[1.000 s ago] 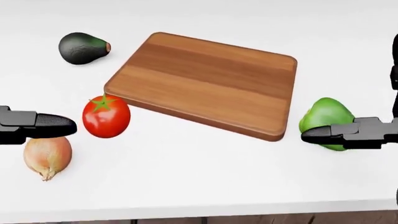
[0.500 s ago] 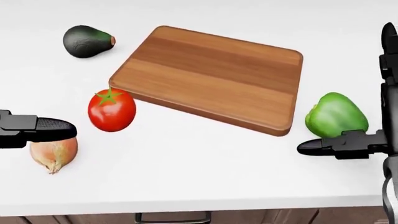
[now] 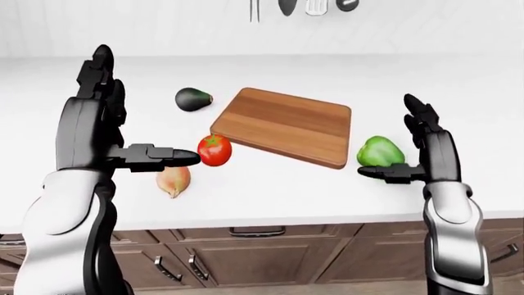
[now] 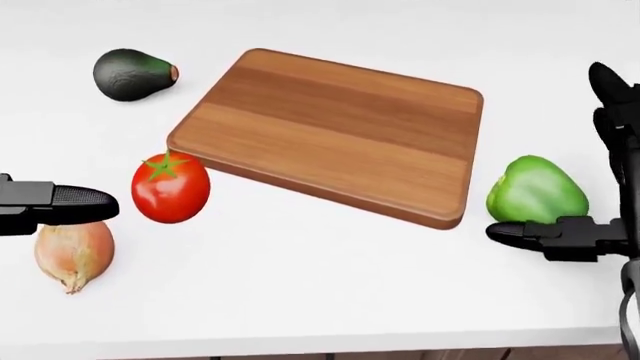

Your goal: Place the avocado, onion, tomato and bell pepper on the cutting board.

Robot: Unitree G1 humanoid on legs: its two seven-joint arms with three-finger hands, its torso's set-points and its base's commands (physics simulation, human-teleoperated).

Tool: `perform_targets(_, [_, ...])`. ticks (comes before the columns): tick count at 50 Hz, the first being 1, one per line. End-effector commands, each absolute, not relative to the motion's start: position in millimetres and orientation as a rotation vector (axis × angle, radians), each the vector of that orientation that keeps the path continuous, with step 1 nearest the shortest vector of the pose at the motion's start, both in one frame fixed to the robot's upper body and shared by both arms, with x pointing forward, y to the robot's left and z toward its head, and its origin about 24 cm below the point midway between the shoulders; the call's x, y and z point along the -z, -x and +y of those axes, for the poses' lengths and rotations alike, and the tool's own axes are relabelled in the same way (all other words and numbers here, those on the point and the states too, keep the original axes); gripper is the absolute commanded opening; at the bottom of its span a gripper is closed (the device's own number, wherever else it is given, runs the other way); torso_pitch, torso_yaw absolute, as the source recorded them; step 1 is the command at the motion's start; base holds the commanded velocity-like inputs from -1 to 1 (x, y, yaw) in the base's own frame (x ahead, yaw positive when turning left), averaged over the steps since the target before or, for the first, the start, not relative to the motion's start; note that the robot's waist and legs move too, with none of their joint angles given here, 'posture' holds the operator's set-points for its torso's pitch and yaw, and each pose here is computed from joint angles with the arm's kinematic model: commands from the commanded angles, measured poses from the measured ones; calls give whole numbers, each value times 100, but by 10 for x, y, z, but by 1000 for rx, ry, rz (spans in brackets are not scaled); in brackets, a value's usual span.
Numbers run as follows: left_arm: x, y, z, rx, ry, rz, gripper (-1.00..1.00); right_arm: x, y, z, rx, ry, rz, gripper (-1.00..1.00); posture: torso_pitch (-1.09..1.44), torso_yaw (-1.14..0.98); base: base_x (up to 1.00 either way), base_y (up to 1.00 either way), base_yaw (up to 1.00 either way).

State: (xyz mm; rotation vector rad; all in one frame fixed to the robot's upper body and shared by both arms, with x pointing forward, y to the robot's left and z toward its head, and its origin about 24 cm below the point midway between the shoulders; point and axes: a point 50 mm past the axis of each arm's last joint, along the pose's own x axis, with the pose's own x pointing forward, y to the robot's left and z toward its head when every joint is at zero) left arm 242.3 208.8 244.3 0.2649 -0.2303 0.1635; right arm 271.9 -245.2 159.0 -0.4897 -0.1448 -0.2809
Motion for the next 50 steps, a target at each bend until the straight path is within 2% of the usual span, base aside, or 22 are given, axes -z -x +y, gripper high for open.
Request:
perform_targets(1, [-2563,-2376,2083,-176,-281,-306,100,-1745,-2694,-2445,294,510,-226,61,0,0,0,0,0])
perform_targets(8, [-2578,-2358,2104,-183,-281,-309,100,-1715,-2679,-2434,285,504,-220,55,0,0,0,0,0])
perform_targets(11, [-2577,-2359,2103,-183,-281,-309,100,-1705,-2674,-2421,272,504,-216,32,0,0,0,0,0])
perform_targets(12, [-2575,-2362,2105,-184,-282,-308,100,-1705,-2675,-2423,273,502,-217,7,0,0,0,0,0])
perform_targets(14, [-2577,-2361,2102,-184,-280,-309,100,-1708,-2672,-2419,269,502,-218,-4,0,0,0,0,0])
perform_targets(24, [-2577,-2360,2110,-186,-281,-309,100,-1746,-2656,-2396,255,511,-229,-100,0,0,0,0,0])
perform_targets(35, [-2576,-2367,2099,-183,-281,-309,100,-2068,-2662,-2318,247,517,-303,-100,0,0,0,0,0])
perform_targets(50, [-2594,-2350,2116,-186,-285,-311,100,-2596,-3192,-1887,149,497,-414,-100,0,0,0,0,0])
